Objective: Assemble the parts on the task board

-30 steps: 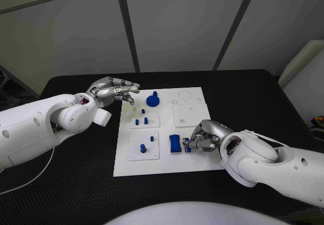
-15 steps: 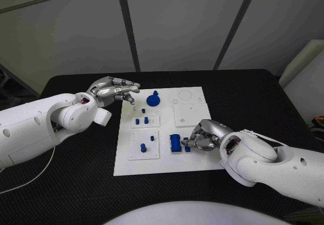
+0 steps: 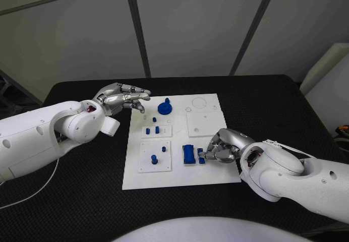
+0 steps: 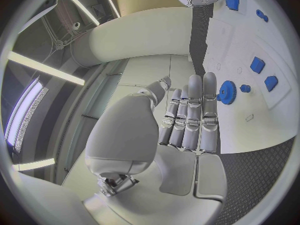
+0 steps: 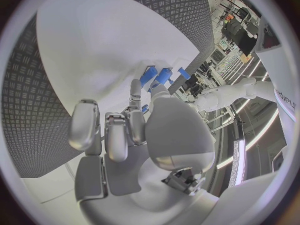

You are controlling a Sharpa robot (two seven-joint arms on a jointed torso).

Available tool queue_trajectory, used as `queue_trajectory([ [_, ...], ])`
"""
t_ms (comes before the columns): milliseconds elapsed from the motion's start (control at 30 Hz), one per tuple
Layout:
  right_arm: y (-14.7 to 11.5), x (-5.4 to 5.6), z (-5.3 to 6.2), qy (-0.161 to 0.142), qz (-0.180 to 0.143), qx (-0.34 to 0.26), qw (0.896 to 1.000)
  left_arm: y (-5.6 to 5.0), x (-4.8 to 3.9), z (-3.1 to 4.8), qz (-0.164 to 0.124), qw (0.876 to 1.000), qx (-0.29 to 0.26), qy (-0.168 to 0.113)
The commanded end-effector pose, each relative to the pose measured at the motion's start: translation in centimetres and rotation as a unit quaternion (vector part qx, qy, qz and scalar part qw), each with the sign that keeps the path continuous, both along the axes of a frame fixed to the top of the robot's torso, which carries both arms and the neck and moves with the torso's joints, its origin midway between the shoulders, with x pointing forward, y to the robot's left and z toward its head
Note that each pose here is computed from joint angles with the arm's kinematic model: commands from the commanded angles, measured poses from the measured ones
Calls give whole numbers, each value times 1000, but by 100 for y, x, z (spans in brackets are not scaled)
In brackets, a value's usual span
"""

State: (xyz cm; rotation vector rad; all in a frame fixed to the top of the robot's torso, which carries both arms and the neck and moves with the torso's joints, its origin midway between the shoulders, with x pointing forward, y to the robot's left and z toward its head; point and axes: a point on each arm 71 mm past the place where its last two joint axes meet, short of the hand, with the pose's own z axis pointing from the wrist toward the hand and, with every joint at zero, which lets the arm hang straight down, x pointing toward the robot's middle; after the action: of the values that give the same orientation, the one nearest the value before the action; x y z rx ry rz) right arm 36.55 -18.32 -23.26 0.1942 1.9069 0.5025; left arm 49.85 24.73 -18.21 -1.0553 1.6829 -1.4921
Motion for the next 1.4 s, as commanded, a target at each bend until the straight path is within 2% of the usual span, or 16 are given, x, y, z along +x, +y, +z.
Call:
queue_trajectory([
  [33, 5, -28, 30, -4, 30, 22, 999, -7, -2, 10, -5, 1000, -3, 0],
  [400, -66, -56, 16, 11, 46, 15, 999, 3, 1, 7, -2, 1000, -1, 1],
  [800, -26, -5, -54, 25, 47, 2, 999, 8, 0, 6, -3, 1000, -1, 1],
  [1167, -20, 75, -100, 13, 44, -19, 999, 0, 1, 5, -4, 1000, -1, 2],
  [1400, -7, 83, -89, 4, 45, -15, 999, 5, 2, 3, -4, 1000, -1, 2],
])
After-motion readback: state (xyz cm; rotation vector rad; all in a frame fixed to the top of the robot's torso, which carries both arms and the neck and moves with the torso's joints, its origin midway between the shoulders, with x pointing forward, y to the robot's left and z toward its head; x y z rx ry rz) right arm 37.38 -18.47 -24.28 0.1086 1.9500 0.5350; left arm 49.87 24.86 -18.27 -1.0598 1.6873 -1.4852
